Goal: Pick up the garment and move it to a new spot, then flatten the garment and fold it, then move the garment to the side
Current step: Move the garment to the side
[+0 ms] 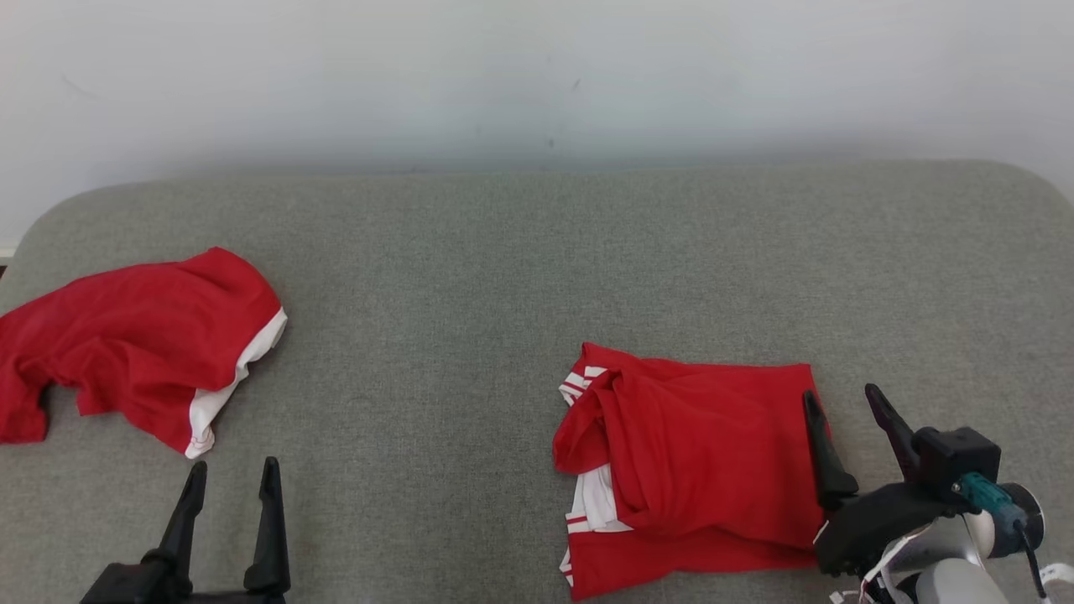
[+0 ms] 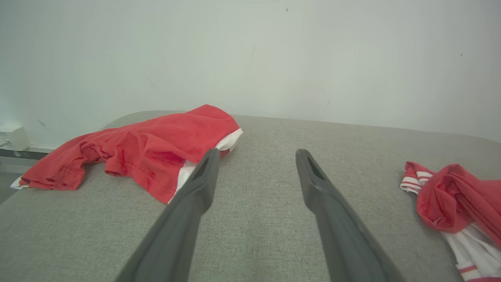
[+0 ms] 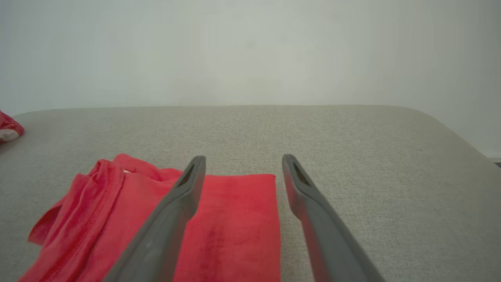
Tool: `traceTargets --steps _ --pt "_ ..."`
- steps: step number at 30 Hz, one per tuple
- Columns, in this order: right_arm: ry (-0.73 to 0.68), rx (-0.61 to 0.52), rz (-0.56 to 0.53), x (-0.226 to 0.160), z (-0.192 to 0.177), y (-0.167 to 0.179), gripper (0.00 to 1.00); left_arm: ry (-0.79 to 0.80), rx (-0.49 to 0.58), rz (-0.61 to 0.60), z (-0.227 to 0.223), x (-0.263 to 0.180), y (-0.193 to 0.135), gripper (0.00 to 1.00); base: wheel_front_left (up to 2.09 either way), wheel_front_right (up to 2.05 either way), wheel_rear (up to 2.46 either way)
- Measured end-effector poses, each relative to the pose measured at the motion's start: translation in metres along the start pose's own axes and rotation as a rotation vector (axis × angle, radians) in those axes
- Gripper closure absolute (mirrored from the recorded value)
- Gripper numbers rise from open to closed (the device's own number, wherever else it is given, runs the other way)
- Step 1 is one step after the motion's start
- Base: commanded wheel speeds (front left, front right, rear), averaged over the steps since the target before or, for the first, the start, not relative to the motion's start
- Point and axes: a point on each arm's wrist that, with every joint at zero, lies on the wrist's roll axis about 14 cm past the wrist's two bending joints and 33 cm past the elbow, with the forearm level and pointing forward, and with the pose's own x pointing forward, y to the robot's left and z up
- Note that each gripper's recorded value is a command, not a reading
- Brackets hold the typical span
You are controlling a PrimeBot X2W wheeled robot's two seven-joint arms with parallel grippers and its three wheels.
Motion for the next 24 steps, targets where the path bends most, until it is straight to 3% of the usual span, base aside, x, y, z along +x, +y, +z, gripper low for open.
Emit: traceTargets --steps 17,18,19,20,24 --pt "0.336 0.055 -0.037 0.024 -0.097 -0.017 0.00 0.047 -0.004 0.015 -0.020 0.025 0.005 0.00 0.00 0.00 0.00" --pt "0.345 0.068 -0.036 0.025 -0.101 -0.016 0.11 0.050 -0.004 0.015 -0.021 0.026 0.005 0.00 0.00 0.00 0.00" --pt "0.357 0.079 -0.035 0.026 -0.104 -0.014 0.71 0.053 -0.004 0.014 -0.023 0.027 0.005 0.00 0.00 0.00 0.00" --pt "0.366 0.087 -0.031 0.026 -0.107 -0.013 0.98 0.056 -0.004 0.015 -0.024 0.029 0.005 0.00 0.00 0.00 0.00" --pt "0.367 0.119 -0.020 0.031 -0.109 -0.007 1.00 0.067 -0.007 0.015 -0.028 0.031 0.005 0.00 0.00 0.00 0.00"
